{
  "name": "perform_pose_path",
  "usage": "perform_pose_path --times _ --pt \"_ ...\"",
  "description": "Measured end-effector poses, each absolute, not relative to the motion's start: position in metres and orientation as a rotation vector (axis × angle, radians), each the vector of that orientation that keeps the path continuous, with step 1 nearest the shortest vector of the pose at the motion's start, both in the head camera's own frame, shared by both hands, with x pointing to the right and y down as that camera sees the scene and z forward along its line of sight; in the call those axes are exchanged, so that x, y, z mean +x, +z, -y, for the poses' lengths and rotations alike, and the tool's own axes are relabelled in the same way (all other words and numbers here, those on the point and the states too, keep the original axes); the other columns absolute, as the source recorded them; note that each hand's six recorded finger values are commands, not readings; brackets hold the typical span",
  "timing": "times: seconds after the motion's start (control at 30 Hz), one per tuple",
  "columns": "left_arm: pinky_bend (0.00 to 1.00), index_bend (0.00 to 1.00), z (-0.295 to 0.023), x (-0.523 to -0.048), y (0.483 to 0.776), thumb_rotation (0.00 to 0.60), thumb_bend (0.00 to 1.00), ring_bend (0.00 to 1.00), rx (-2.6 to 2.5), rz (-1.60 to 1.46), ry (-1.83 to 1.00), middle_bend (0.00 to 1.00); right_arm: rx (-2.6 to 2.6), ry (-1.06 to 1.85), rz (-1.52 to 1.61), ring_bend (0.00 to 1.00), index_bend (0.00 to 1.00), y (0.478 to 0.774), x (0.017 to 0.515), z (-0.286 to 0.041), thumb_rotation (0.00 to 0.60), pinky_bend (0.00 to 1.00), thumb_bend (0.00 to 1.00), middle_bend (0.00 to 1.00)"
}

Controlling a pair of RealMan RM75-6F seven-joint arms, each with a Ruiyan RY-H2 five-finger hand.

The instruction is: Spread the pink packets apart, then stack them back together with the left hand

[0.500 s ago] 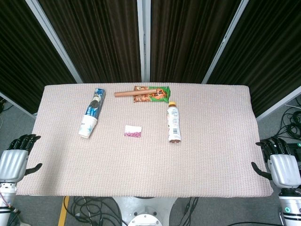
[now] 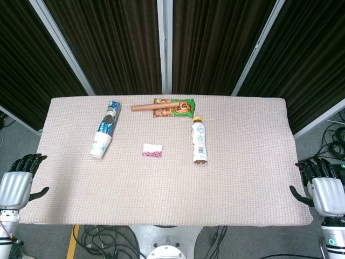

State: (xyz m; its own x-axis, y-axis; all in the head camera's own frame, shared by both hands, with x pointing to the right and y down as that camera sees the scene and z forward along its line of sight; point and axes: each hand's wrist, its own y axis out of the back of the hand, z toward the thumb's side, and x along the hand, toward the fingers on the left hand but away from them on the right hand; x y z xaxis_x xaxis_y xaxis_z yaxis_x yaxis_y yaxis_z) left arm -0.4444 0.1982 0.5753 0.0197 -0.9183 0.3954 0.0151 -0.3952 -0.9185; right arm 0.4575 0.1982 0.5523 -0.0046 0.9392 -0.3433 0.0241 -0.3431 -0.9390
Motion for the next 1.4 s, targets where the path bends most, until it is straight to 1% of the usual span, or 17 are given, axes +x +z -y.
perform_pose_path --times 0.3,0.43,0.5,0.53,0.6,0.7,0.77,0.87,0.93,1.03,1.17,1.4 --pt "0.23 0.24 -0.197 -0.44 0.575 0.6 0.02 0.17 -1.523 -0.964 -1.469 0.28 -1.477 1.455 1.052 0.09 0.26 0.552 0.459 -0.198 0.504 0.1 0.17 0.21" --pt "0.29 0.24 -0.188 -0.429 0.579 0.6 0.02 0.24 -1.577 -0.956 -1.41 0.33 -1.483 1.455 1.05 0.1 0.26 0.554 0.459 -0.196 0.506 0.1 0.16 0.21" --pt "0.4 0.24 -0.18 -0.421 0.582 0.6 0.04 0.31 -1.609 -0.935 -1.37 0.39 -1.486 1.447 1.046 0.1 0.26 0.553 0.457 -0.195 0.51 0.1 0.16 0.21" --pt "0.49 0.24 -0.172 -0.413 0.584 0.6 0.06 0.37 -1.636 -0.912 -1.332 0.43 -1.487 1.444 1.045 0.1 0.26 0.553 0.457 -0.194 0.51 0.1 0.16 0.21" --pt "0.61 0.24 -0.164 -0.405 0.588 0.6 0.11 0.46 -1.664 -0.884 -1.297 0.49 -1.483 1.442 1.045 0.1 0.26 0.552 0.457 -0.193 0.508 0.1 0.16 0.21" --pt "0.73 0.24 -0.148 -0.386 0.596 0.6 0.19 0.53 -1.718 -0.81 -1.232 0.54 -1.481 1.443 1.044 0.09 0.26 0.551 0.457 -0.192 0.504 0.1 0.17 0.21" --pt "0.82 0.24 -0.136 -0.371 0.604 0.6 0.27 0.61 -1.753 -0.751 -1.19 0.61 -1.482 1.445 1.041 0.1 0.26 0.551 0.457 -0.192 0.508 0.1 0.17 0.21" --pt "0.91 0.24 -0.119 -0.349 0.617 0.6 0.37 0.72 -1.798 -0.667 -1.141 0.7 -1.485 1.447 1.036 0.1 0.26 0.551 0.456 -0.193 0.509 0.1 0.16 0.21" --pt "0.94 0.24 -0.109 -0.333 0.628 0.6 0.43 0.77 -1.822 -0.607 -1.117 0.76 -1.484 1.447 1.033 0.1 0.26 0.551 0.455 -0.192 0.508 0.1 0.16 0.21" --pt "0.98 0.24 -0.096 -0.311 0.644 0.6 0.47 0.8 -1.846 -0.519 -1.094 0.81 -1.481 1.45 1.03 0.1 0.26 0.55 0.455 -0.192 0.506 0.1 0.17 0.21" --pt "0.99 0.24 -0.088 -0.282 0.667 0.6 0.48 0.82 -1.876 -0.403 -1.084 0.84 -1.481 1.458 1.03 0.1 0.26 0.551 0.456 -0.193 0.511 0.1 0.16 0.21" --pt "1.0 0.24 -0.085 -0.244 0.714 0.6 0.48 0.84 -1.911 -0.209 -1.14 0.86 -1.493 1.475 1.019 0.1 0.26 0.556 0.456 -0.193 0.506 0.1 0.17 0.21"
